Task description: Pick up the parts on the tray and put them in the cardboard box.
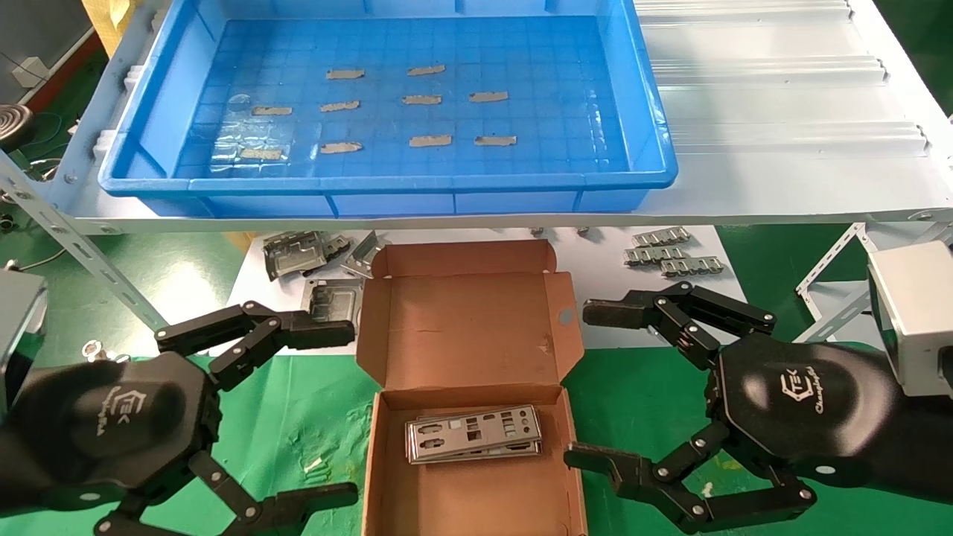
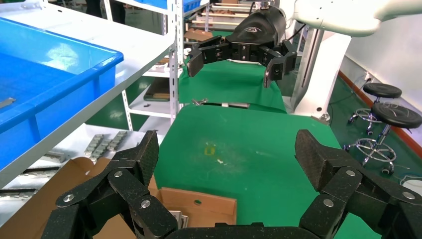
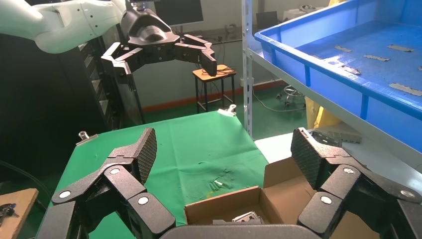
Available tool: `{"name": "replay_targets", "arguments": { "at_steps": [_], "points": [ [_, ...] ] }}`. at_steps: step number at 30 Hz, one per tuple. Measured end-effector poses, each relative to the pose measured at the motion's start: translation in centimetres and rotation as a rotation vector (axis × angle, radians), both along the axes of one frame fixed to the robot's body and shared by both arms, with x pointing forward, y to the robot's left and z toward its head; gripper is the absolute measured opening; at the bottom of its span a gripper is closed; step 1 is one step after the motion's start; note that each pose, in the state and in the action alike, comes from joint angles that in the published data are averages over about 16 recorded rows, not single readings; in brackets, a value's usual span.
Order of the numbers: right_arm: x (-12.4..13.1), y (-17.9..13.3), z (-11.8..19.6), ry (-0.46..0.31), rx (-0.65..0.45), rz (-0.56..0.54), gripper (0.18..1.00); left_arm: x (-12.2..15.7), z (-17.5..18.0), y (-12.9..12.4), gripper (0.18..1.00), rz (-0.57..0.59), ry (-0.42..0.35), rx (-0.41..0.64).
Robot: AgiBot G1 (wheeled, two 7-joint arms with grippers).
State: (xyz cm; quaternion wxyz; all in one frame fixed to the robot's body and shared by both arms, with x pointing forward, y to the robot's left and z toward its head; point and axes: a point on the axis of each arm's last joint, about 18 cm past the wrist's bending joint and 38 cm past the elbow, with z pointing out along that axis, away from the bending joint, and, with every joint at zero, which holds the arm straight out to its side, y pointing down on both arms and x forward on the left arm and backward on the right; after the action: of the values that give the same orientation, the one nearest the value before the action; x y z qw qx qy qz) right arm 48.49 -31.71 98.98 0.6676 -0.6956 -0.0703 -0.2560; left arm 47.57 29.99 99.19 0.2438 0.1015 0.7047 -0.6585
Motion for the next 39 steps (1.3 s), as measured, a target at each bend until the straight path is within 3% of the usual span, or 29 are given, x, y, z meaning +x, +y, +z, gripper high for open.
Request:
{"name": "replay_targets", "arguments": {
  "at_steps": [39],
  "points": [
    [0.0,0.0,0.0,0.0,0.0,0.0,1.0,0.0,0.0,0.0,1.001,0.0,0.0,0.0]
  ]
}}
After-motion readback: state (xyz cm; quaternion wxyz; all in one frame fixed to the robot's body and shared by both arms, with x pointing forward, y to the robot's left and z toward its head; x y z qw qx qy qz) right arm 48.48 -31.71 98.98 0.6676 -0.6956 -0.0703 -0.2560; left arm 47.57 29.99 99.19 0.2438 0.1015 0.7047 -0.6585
